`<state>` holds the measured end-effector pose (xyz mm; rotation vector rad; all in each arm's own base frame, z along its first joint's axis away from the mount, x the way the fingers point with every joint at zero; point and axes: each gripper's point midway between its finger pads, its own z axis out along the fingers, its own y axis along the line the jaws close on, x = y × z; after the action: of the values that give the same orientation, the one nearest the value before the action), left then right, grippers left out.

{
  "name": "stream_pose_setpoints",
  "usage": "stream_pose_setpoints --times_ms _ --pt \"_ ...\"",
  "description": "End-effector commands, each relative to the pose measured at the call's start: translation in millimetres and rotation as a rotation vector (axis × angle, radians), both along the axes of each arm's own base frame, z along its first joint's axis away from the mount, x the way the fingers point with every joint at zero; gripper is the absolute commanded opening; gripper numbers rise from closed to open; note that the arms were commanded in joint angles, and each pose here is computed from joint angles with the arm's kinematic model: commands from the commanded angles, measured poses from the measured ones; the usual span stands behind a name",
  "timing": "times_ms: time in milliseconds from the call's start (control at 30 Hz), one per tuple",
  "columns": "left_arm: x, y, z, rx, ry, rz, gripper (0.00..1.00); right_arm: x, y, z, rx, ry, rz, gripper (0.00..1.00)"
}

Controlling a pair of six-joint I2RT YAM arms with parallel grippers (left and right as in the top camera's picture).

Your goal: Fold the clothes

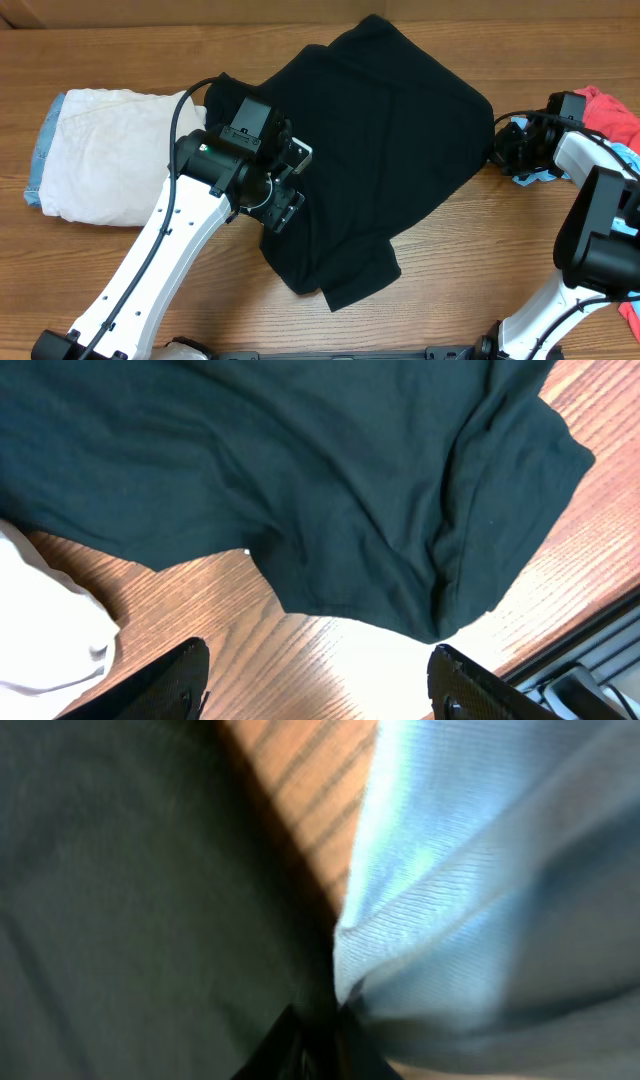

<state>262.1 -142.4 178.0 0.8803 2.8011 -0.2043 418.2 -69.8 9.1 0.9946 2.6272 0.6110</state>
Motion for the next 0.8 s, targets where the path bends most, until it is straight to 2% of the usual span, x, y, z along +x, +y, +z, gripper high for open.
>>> stream_pose_setpoints --times_ms 0,167,333,367,433,500,667,767 --pt "6 2 13 -0.004 -0.05 0.015 0.74 -1 -27 57 -0.113 -0.106 -0.037 0.09" --pt "11 5 13 0.013 -0.074 0.013 0.77 -25 -67 110 -0.254 -0.151 -0.126 0.13" --pt "12 4 14 0.011 -0.083 0.007 0.79 -63 -92 97 -0.333 0.017 -0.218 0.15" --pt "12 4 14 0.011 -0.083 0.006 0.8 -69 -94 94 -0.329 0.042 -0.23 0.29" --pt "12 4 14 0.011 -0.083 0.006 0.82 -74 -94 92 -0.317 0.062 -0.248 0.52" --pt "12 3 14 0.006 -0.079 0.006 0.85 -79 -88 90 -0.288 0.084 -0.237 0.58" --pt "9 3 13 0.006 -0.067 0.004 0.86 -91 -55 76 -0.16 0.131 -0.177 0.66" --pt "10 3 14 0.003 -0.072 0.004 0.86 -91 -41 56 -0.119 0.122 -0.162 0.67"
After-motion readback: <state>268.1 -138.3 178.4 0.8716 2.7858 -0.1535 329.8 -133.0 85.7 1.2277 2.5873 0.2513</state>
